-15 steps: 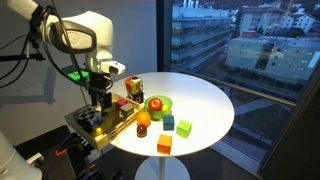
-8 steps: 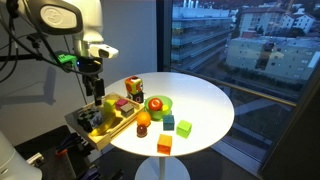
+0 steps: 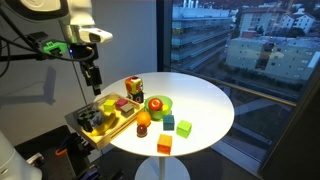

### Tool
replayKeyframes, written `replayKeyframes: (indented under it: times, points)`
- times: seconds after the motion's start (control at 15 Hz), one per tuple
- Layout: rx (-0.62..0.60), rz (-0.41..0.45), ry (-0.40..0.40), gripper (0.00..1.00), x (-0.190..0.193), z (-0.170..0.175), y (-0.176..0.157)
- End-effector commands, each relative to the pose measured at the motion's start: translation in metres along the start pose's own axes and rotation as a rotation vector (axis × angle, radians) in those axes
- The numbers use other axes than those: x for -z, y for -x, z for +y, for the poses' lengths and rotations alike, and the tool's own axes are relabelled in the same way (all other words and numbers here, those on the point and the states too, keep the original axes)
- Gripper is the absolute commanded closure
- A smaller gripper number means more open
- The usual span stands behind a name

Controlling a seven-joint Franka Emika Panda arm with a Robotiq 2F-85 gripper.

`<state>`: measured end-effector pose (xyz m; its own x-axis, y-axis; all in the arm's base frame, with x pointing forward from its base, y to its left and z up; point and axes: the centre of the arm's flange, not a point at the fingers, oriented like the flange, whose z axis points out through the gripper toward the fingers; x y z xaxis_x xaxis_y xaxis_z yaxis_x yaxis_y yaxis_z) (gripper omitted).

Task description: Put the banana on the tray

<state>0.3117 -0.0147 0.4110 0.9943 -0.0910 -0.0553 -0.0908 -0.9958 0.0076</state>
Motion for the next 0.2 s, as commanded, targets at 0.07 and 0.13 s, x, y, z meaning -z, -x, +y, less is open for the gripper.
replayKeyframes:
  times: [0.07, 0.13]
  points:
    - [0.000, -0.004, 0.000, 0.00, -0.0017, 0.0000, 0.0002]
    - [0.000, -0.007, 0.000, 0.00, -0.0024, -0.0001, 0.0000]
